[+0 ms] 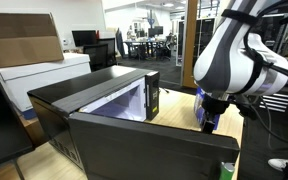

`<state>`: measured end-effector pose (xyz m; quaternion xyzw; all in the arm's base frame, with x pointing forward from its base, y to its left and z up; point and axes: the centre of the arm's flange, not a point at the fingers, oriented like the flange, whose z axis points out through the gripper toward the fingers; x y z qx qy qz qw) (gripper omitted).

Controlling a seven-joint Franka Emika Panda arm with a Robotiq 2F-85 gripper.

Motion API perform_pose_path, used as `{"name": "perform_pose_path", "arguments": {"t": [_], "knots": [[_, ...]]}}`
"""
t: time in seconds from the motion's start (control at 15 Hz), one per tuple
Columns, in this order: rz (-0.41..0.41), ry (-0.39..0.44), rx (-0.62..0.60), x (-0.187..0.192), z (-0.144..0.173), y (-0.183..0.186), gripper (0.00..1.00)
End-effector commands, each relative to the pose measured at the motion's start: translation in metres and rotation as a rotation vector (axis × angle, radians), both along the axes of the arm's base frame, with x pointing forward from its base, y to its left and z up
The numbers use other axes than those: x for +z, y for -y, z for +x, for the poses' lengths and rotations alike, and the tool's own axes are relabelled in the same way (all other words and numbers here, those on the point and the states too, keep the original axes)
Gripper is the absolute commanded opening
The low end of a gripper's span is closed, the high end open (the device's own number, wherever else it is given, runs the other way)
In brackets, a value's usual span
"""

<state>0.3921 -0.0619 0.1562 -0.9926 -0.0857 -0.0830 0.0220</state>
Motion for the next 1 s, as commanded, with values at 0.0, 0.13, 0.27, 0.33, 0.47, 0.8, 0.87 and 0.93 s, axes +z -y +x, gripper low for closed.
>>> {"name": "perform_pose_path", "arguments": {"t": [0.0,0.13,0.27,0.33,0.47,0.8,0.87,0.93], "knots": [[-0.014,-0.001,0.011,-0.034,0.0,0.007,1.0],[-0.024,-0.008,0.013,-0.042,0.001,0.009,1.0],[-0.033,-0.016,0.013,-0.051,0.002,0.013,1.0],[-0.038,-0.019,0.012,-0.054,0.003,0.014,1.0],[-0.046,-0.024,0.009,-0.06,0.003,0.02,1.0],[-0.045,-0.004,0.019,-0.056,0.005,0.028,0.6],[-0.035,0.007,0.028,-0.046,0.006,0.027,0.53],[-0.032,0.017,0.036,-0.042,0.007,0.027,0.45]]}}
